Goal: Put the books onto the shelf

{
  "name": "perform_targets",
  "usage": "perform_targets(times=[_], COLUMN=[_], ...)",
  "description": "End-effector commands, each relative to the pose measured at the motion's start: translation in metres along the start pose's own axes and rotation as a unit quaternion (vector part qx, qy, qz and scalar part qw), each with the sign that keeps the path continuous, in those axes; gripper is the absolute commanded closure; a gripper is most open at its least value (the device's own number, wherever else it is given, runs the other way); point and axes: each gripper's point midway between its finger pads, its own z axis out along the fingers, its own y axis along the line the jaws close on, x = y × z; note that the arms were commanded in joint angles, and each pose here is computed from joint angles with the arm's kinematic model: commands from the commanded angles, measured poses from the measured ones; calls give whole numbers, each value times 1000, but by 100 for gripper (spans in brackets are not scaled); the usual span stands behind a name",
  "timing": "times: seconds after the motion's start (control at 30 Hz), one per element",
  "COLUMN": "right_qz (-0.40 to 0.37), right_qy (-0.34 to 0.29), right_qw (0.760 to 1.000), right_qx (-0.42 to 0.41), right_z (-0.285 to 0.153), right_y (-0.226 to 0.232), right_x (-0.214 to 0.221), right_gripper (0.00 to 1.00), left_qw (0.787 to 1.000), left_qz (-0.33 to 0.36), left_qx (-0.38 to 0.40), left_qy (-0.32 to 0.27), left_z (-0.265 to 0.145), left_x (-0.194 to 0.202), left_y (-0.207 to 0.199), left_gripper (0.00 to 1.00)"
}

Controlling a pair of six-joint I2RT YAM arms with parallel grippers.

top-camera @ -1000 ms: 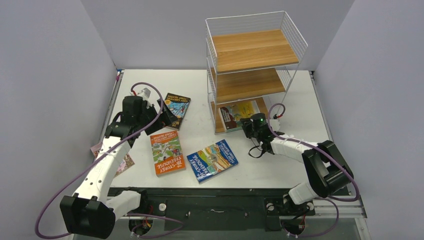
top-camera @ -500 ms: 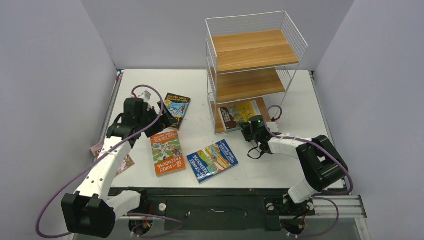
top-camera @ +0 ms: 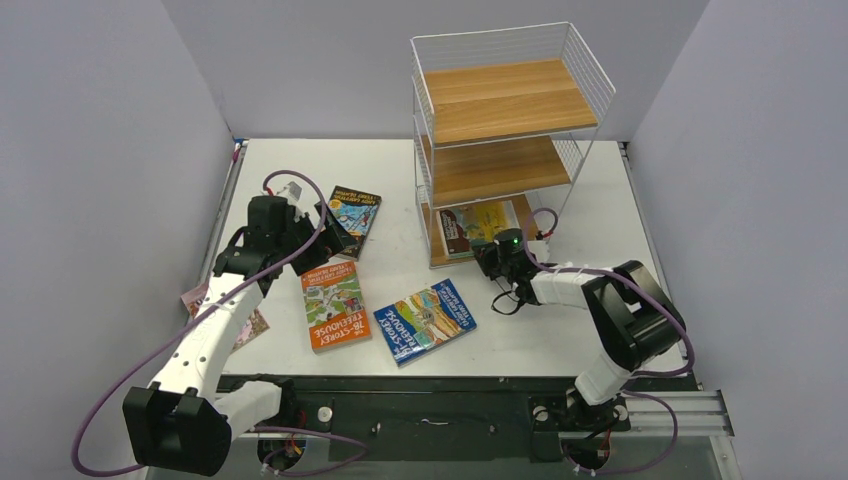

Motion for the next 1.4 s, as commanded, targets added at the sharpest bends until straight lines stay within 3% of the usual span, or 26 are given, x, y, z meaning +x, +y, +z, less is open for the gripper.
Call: perform_targets(times=[0.0, 0.27, 0.43, 0.63, 0.77, 0.8, 0.9, 1.07, 1.37], right_qz=[8, 12, -51, -155, -215, -238, -268, -279, -337], right_qy=[5, -7, 0, -26, 2, 13, 32, -5, -58], right_qw=[998, 998, 993, 987, 971, 965, 958, 958, 929], right_qx=[-60, -68, -105, -45, -103, -109, -96, -71, -144], right_z=[1, -9, -35, -76, -113, -117, -128, -129, -135], right_y=[40, 38, 54, -10, -10, -12, -26, -38, -6], right_x=[2, -5, -4, -23, -22, -19, -23, -49, -63], right_gripper=[83, 83, 63, 49, 34, 34, 33, 37, 44], left_qw=[999, 1000, 1000, 999, 995, 992, 991, 994, 987], left_qz=[4, 9, 12, 17, -41, -64, -49, -4, 132], left_qx=[25, 18, 2, -49, -93, -108, -122, -98, -45], left_qy=[-19, -19, -15, -5, 14, 29, 40, 46, 83], left_z=[0, -1, 1, 3, 11, 16, 22, 19, 24], left_x=[-11, -11, -10, -8, 19, 37, 72, 81, 118], left_y=[-10, -7, 1, 21, 45, 57, 62, 47, 24], left_gripper=[10, 10, 10, 10, 10, 10, 10, 9, 15])
